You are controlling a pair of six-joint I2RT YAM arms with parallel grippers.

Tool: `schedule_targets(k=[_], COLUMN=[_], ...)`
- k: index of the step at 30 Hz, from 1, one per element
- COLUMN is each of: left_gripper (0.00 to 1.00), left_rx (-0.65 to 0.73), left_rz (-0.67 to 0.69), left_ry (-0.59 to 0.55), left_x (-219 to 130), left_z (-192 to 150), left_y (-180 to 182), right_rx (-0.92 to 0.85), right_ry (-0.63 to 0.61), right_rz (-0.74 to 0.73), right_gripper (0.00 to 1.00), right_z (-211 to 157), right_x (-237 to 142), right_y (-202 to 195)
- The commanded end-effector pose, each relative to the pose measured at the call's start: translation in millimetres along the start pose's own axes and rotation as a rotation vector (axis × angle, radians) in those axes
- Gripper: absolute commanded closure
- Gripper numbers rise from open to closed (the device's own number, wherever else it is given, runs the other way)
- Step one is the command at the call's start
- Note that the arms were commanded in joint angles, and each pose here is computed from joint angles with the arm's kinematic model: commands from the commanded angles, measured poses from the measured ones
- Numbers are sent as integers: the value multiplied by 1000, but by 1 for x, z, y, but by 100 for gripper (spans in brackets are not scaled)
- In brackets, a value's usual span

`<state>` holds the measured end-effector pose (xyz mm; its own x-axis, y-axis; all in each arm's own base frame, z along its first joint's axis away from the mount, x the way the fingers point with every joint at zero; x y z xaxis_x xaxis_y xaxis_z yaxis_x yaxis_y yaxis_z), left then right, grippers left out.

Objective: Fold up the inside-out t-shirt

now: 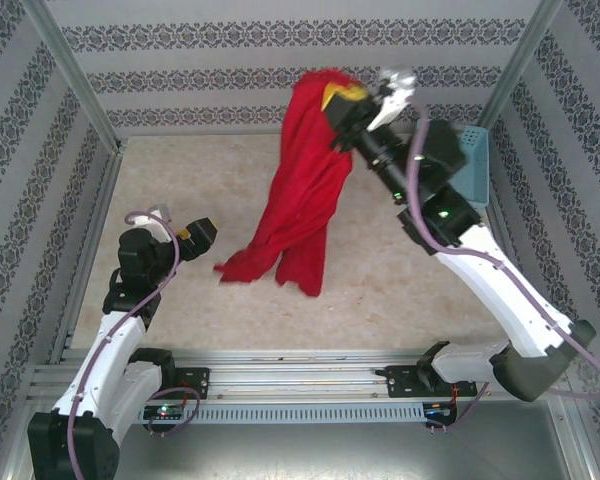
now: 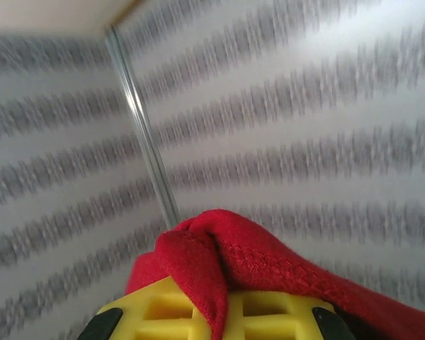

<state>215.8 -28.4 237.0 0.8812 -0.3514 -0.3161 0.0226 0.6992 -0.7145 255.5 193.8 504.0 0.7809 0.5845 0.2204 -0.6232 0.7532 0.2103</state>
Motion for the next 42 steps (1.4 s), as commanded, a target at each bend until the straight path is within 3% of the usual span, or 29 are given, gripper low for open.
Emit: schedule_targets(k=[1,5,8,10,12,14,17,20,23,27,30,32,35,37,39,42], left_gripper=[0,0,0,0,1,2,4,7,12,27,45,61,84,97,100,100], left_rx=[-31,-22,70,125,163,205,253,274,250,245,271,293,333,360,384,415], left_rz=[84,196,272,282,294,353,425,470,446,435,452,462,471,473,480,471], left_ry=[61,187,279,327,387,441,514,557,585,592,580,573,555,530,500,427], left_x=[-5,-1,5,9,13,16,17,14,15,21,27,32,40,45,50,55], left_z=[-8,-26,-47,-62,-78,-92,-110,-122,-130,-133,-129,-125,-116,-108,-97,-69], left_y=[4,10,3,-5,-9,-10,-5,0,2,1,-3,-8,-19,-27,-36,-59], right_rx=[119,322,472,517,513,462,393,362,376,414,419,388,340,302,256,211], right_ry=[221,487,659,716,754,787,825,863,933,1006,1034,1037,1005,983,954,896], right_rz=[-139,-289,-447,-488,-509,-547,-593,-629,-681,-724,-720,-727,-714,-718,-722,-708], right_gripper=[100,100,100,99,89,64,39,29,27,28,37,49,77,91,100,100], right_z=[-85,-190,-249,-269,-276,-273,-268,-270,-282,-306,-315,-311,-296,-282,-265,-237], right_x=[10,-3,-27,-42,-52,-61,-74,-89,-102,-113,-114,-112,-107,-105,-102,-97], right_y=[-28,-79,-120,-136,-142,-143,-143,-143,-144,-147,-148,-148,-147,-146,-144,-142])
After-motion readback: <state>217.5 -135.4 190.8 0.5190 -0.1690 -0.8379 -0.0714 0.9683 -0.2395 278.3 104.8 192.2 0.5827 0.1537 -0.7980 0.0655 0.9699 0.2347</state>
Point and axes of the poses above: each hand's point on the last joint's axis, 136 mm out from that joint toward the fingers, its own x axis out along the fingers, its own y axis along the line the jaws close on, z = x × y, the point moved 10 cm from there along -x, back along the fingers, and after that the axes turned 6 degrees about -x, right-handed, at the moved point
